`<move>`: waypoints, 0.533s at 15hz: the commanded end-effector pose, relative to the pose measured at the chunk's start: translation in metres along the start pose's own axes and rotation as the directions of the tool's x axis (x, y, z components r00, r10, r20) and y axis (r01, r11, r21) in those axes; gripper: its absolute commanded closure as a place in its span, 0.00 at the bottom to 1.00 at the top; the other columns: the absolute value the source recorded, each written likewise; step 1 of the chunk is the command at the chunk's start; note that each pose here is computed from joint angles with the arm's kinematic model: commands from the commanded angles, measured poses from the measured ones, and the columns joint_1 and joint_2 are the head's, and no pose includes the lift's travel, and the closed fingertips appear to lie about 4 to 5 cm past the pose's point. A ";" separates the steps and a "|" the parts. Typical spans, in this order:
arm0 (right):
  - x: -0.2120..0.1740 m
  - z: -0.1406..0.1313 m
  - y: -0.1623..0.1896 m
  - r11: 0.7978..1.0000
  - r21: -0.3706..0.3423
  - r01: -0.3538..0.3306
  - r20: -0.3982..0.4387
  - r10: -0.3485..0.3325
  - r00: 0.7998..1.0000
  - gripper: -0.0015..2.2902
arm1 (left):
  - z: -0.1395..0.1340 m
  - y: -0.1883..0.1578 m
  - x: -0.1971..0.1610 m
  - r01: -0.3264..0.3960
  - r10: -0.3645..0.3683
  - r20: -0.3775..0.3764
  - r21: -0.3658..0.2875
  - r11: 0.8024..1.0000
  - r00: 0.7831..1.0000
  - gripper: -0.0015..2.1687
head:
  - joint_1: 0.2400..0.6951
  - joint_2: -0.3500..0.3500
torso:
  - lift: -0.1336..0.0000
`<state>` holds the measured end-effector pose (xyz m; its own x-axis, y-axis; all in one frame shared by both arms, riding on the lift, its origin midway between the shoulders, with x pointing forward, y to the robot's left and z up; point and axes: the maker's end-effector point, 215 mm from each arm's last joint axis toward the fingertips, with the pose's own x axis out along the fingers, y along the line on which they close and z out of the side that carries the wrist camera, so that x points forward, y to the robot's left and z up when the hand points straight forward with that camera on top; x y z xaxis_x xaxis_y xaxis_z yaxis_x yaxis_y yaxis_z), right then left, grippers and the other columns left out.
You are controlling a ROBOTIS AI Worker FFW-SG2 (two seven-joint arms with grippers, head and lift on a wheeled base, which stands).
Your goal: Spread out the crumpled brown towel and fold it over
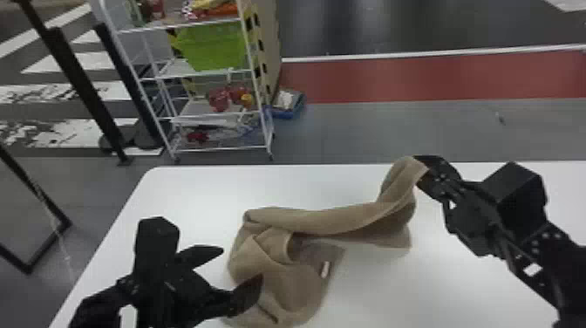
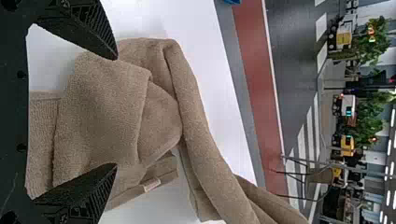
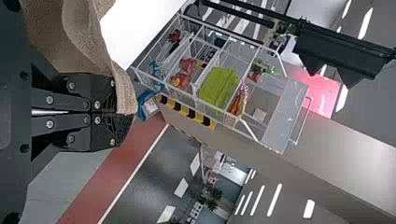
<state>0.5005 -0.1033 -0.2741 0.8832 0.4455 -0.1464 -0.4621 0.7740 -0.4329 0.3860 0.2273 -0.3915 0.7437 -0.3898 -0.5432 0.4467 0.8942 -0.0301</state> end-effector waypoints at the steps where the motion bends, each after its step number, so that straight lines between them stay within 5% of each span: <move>1: 0.001 0.000 0.005 1.000 0.004 -0.008 -0.003 0.008 1.000 0.94 | 0.002 -0.029 0.002 0.056 -0.055 0.021 -0.006 0.998 0.998 0.03 | 1.00 0.73 | 0.09; 5: 0.000 -0.001 0.006 1.000 0.005 -0.007 -0.005 0.007 1.000 0.94 | -0.010 -0.076 0.022 0.113 -0.113 -0.012 -0.004 0.994 0.994 0.04 | 1.00 0.66 | 0.09; 8: -0.001 -0.002 0.007 1.000 0.006 -0.008 -0.003 0.008 1.000 0.94 | -0.034 -0.070 0.033 0.030 -0.029 -0.098 0.011 0.999 0.995 0.04 | 1.00 0.61 | 0.09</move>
<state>0.4975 -0.0991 -0.2794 0.8797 0.4491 -0.1561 -0.4701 0.7722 -0.4274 0.3665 0.1584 -0.4218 0.6954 -0.4277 -0.5775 0.4908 0.8697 -0.0531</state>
